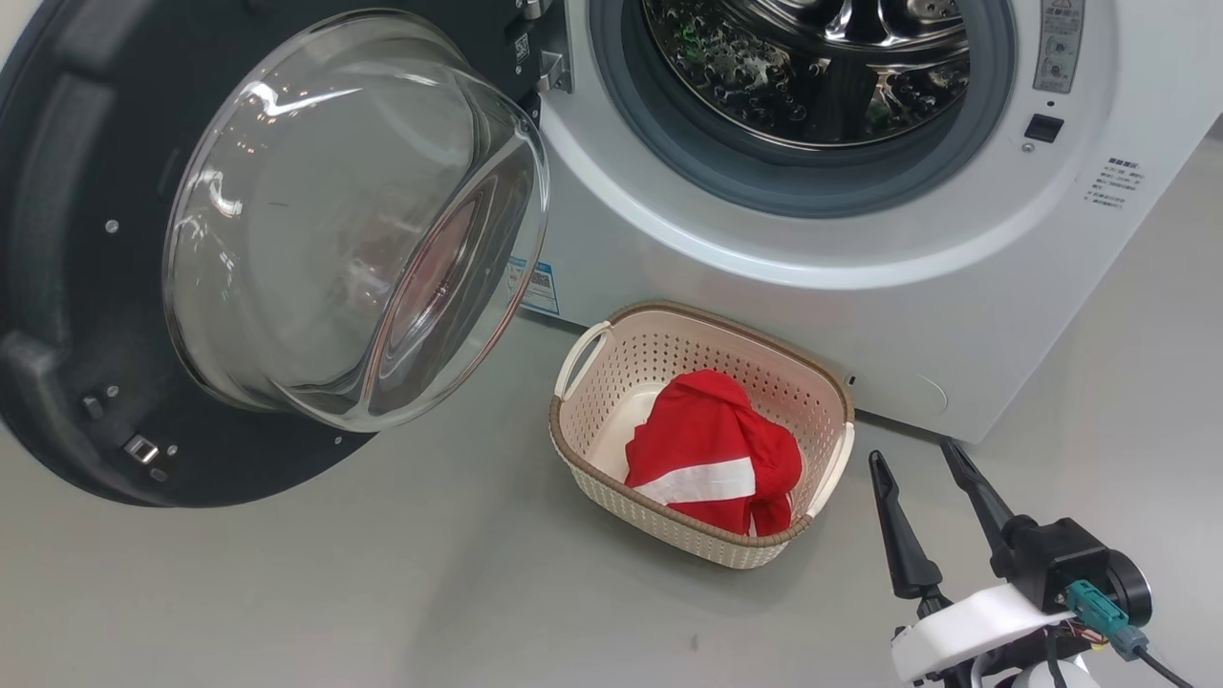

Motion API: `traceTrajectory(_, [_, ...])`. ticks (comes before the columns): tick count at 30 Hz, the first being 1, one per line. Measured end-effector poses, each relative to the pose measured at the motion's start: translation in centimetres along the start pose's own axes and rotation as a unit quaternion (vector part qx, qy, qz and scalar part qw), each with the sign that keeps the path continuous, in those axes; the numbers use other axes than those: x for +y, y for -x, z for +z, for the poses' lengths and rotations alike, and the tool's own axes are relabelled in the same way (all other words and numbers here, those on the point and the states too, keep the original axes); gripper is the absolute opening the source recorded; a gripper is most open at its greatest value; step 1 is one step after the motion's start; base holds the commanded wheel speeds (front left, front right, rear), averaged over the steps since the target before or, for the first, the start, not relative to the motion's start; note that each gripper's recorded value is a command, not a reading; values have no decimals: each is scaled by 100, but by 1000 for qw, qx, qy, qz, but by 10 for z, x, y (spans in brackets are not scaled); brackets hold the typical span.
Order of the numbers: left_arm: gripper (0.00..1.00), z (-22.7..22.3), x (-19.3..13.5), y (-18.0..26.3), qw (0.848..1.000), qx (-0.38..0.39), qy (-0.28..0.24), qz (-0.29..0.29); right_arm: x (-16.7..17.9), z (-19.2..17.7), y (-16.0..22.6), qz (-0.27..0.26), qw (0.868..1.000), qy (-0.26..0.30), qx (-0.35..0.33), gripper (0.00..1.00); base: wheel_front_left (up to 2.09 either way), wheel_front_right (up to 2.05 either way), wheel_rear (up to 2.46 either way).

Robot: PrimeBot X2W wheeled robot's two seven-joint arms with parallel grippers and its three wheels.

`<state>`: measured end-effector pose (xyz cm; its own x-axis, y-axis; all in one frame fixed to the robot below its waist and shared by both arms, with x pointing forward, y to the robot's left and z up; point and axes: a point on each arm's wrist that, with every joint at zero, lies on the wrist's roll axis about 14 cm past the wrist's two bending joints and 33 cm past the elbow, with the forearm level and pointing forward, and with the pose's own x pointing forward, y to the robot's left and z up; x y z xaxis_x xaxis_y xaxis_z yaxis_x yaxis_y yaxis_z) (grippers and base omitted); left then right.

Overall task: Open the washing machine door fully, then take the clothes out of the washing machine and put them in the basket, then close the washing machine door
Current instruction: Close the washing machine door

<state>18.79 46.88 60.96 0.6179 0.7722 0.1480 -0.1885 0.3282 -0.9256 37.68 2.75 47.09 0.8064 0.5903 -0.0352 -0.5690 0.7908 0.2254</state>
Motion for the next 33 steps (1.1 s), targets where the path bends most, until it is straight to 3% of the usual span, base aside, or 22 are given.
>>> traceTrajectory(8, [0,-40,43,-7,992,101,2,72,-3,2,-3,1,1000,-2,-1,100,0,0,0])
traceTrajectory(13, [0,-72,52,-9,983,161,11,92,-9,2,-3,-4,1000,-2,0,100,0,0,0])
traceTrajectory(33, [0,-107,71,-8,962,244,42,115,-22,-1,-5,-16,1000,-1,4,100,0,0,0])
